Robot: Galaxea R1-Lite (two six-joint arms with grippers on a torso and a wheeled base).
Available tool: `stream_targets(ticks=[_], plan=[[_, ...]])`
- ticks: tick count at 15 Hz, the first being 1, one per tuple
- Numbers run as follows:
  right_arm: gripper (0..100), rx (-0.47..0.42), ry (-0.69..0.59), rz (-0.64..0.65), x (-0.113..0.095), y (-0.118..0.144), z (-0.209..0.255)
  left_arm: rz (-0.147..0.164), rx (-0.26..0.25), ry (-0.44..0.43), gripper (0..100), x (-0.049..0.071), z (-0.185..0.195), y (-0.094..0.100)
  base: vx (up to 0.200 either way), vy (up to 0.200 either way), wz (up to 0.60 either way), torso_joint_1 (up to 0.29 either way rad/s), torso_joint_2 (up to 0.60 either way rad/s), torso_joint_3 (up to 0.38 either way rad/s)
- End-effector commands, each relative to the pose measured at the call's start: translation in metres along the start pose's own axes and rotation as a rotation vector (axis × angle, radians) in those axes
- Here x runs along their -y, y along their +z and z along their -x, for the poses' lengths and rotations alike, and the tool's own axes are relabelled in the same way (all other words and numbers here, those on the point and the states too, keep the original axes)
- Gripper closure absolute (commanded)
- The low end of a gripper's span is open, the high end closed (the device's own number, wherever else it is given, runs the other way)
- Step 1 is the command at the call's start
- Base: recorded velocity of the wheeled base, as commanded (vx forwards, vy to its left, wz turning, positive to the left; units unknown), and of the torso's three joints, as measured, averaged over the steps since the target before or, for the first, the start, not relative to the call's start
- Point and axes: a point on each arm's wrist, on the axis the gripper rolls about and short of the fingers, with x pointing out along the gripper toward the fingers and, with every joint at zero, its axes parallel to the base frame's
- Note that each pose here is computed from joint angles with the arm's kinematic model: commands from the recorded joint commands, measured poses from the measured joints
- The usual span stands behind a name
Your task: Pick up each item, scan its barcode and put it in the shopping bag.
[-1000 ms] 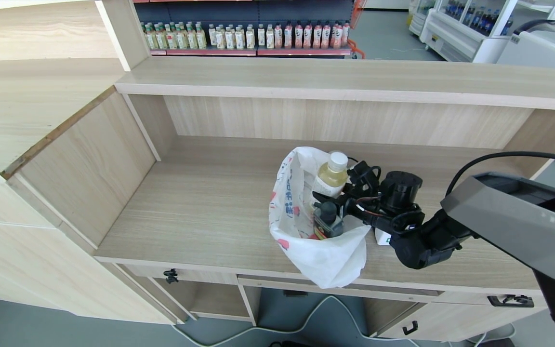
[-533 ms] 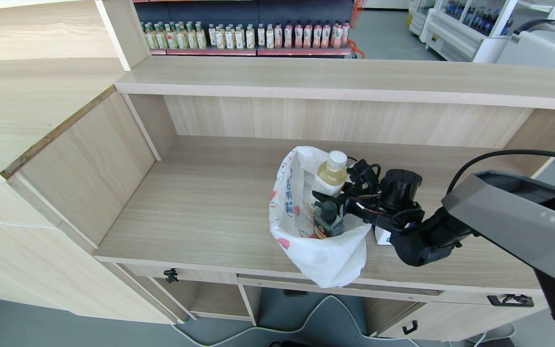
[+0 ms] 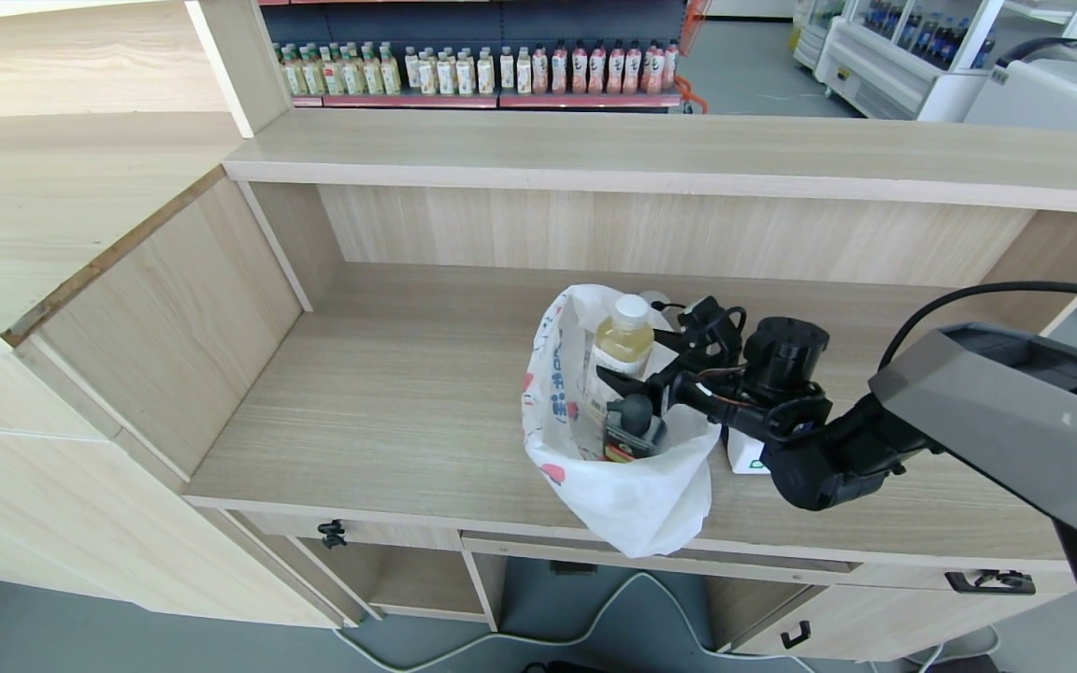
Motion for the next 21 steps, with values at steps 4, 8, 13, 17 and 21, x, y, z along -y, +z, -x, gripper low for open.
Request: stream_targets(ticks=[4,8,13,17,21], plan=[[0,0.038,-0.014,0.021,0.005,0.021,0.005,0.000,-0.001,0.000,0,0.000,0.000,0.000,0.000,0.000,0.00,0.000,0.00,0.000],[0,0.072,-0.045,0.031,0.009,0.071,0.037,-0.001,-0.001,0.000,0,0.000,0.000,0.000,0.000,0.000,0.00,0.000,0.00,0.000],[0,0.160,-0.056,-0.049,-0.013,0.150,0.106,-0.001,-0.001,0.000,0,0.000,0.000,0.000,0.000,0.000,0.00,0.000,0.00,0.000],[0,0.157,-0.111,-0.064,-0.034,0.166,0.176,-0.001,-0.001,0.000,0,0.000,0.000,0.000,0.000,0.000,0.00,0.000,0.00,0.000],[0,0.133,-0.271,-0.040,-0.060,0.168,0.257,-0.001,-0.001,0.000,0,0.000,0.000,0.000,0.000,0.000,0.00,0.000,0.00,0.000]])
